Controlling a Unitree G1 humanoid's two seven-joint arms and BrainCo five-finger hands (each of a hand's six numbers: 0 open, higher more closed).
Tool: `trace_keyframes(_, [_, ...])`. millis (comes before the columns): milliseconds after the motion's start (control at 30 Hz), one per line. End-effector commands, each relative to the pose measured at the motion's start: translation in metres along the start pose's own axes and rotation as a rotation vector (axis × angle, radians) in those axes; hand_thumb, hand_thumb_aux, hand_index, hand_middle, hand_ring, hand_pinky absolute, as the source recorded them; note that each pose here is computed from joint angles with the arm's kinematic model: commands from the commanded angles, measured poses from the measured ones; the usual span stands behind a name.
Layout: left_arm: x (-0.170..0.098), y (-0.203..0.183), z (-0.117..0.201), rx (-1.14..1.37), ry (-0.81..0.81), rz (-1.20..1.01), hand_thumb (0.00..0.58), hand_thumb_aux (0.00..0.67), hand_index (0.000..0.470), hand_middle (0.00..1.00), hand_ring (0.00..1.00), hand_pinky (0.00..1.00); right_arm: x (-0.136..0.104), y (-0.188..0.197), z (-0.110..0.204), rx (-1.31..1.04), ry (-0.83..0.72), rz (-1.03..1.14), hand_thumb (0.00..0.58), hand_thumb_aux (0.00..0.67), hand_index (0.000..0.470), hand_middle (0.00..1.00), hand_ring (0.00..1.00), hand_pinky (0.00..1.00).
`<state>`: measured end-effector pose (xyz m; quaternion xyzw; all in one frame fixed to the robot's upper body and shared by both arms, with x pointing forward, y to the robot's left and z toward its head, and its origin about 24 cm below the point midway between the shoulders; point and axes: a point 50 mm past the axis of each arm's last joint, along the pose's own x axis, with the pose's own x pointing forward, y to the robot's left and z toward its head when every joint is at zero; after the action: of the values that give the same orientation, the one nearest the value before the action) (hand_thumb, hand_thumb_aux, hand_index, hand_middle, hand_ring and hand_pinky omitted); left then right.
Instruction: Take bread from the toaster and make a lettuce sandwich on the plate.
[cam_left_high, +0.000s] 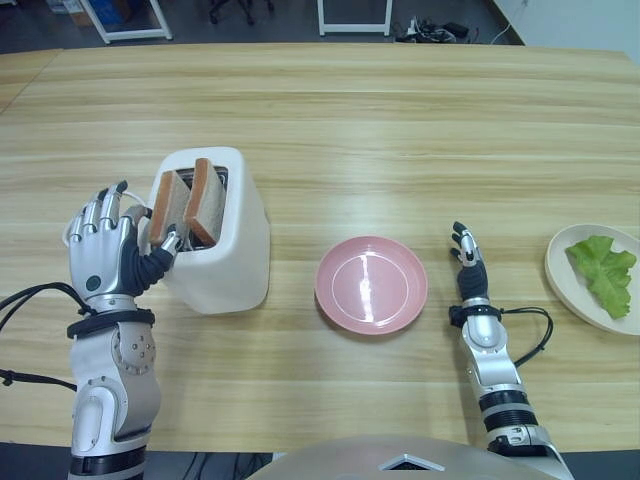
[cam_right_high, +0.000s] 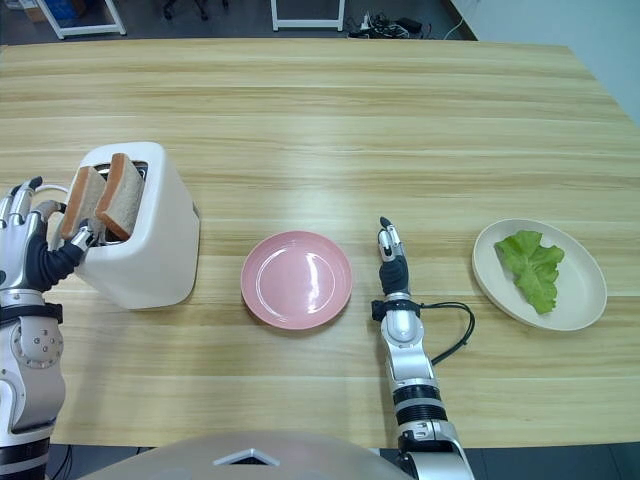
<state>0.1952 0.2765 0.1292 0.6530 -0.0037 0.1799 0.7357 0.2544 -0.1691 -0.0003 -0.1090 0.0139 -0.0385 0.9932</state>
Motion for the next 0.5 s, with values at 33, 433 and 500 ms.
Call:
trace_keyframes(33, [-0.007, -0.015, -0.007, 0.024, 0.014, -0.121, 0.58, 0.67, 0.47, 0.0, 0.0, 0.0, -0.002, -0.001, -0.005, 0.004, 0.031, -0.008, 0.0, 0.0, 0.0, 0.0, 0.0, 0.0])
trace_keyframes(433, [0.005, 0.008, -0.001, -0.116, -0.009, 0.051, 0.58, 0.67, 0.47, 0.0, 0.0, 0.0, -0.003, 0.002, -0.008, 0.005, 0.042, -0.008, 0.0, 0.0, 0.0, 0.0, 0.0, 0.0])
trace_keyframes(500, [0.01, 0.018, -0.003, -0.107, -0.009, 0.139, 0.58, 0.67, 0.47, 0.0, 0.0, 0.0, -0.003, 0.003, -0.008, 0.006, 0.043, -0.007, 0.0, 0.0, 0.0, 0.0, 0.0, 0.0])
